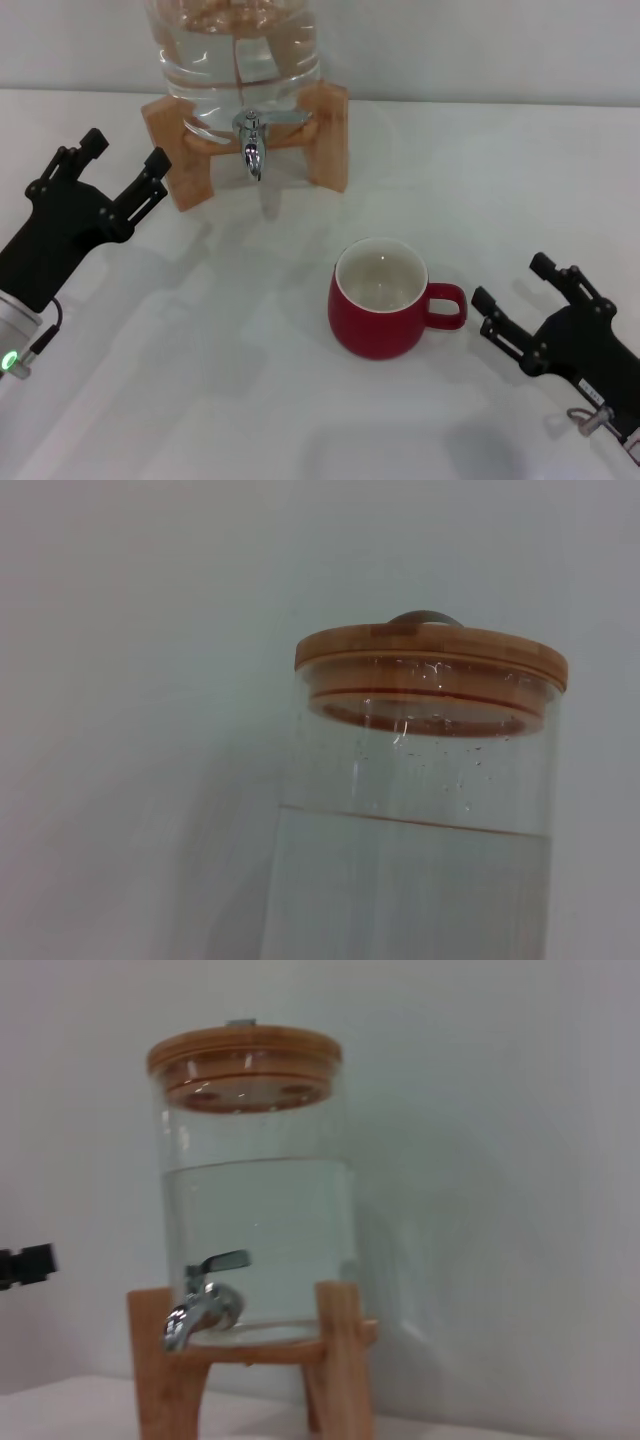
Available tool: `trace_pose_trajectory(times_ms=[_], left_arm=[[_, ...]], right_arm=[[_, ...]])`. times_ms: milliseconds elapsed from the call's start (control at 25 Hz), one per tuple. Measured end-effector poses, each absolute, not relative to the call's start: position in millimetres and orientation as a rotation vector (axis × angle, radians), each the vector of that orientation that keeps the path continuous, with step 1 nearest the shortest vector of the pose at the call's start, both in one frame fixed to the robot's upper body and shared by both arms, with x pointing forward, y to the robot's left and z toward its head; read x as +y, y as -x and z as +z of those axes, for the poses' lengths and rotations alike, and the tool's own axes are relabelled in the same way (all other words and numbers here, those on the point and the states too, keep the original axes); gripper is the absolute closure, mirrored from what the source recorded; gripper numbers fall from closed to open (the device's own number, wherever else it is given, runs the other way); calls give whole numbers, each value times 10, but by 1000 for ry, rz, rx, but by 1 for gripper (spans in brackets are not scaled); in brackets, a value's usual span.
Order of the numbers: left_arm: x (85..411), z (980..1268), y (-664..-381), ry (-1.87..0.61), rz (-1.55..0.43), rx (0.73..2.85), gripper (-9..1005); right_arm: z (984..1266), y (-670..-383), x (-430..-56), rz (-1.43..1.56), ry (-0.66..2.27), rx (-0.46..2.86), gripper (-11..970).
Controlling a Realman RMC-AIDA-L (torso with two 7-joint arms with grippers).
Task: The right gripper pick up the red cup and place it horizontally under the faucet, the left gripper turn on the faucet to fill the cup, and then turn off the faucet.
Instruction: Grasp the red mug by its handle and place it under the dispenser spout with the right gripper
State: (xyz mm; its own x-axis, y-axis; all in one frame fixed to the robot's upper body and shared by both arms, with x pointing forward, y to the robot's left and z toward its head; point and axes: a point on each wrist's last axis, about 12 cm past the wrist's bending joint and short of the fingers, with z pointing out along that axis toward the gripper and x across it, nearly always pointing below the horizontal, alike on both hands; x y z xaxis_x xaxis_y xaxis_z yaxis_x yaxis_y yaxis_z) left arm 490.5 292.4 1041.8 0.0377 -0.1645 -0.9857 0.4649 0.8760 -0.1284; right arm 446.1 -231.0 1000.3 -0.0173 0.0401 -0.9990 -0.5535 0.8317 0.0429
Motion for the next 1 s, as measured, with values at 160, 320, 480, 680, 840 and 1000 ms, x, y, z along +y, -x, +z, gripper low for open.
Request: trace_pose_trajectory(times_ms=[160,320,480,680,840,1000], left_arm=[[2924,10417,-4896,-253,-492,1456,138],[2919,10416,-4891,-254,-494,1455,138],[2922,10409,-4875,-254,-495,1457,138],[2915,10405,-4868,-258,-498,1457,138],[2908,10401,-4862,-260,-501,1458,138],[2902,10400,-4861,-260,-502,1458,139]], right_arm=[[9980,-4414,-2283,512,447,1534,121],[9958,-4378,-2277,518,454,1545,120],[9939,-4364,-2273,520,462,1557,120],[9908,-4378,-2244,517,476,1586,120],[9885,-4403,-2225,510,486,1609,120],[9894,-4436,-2212,508,490,1607,121]])
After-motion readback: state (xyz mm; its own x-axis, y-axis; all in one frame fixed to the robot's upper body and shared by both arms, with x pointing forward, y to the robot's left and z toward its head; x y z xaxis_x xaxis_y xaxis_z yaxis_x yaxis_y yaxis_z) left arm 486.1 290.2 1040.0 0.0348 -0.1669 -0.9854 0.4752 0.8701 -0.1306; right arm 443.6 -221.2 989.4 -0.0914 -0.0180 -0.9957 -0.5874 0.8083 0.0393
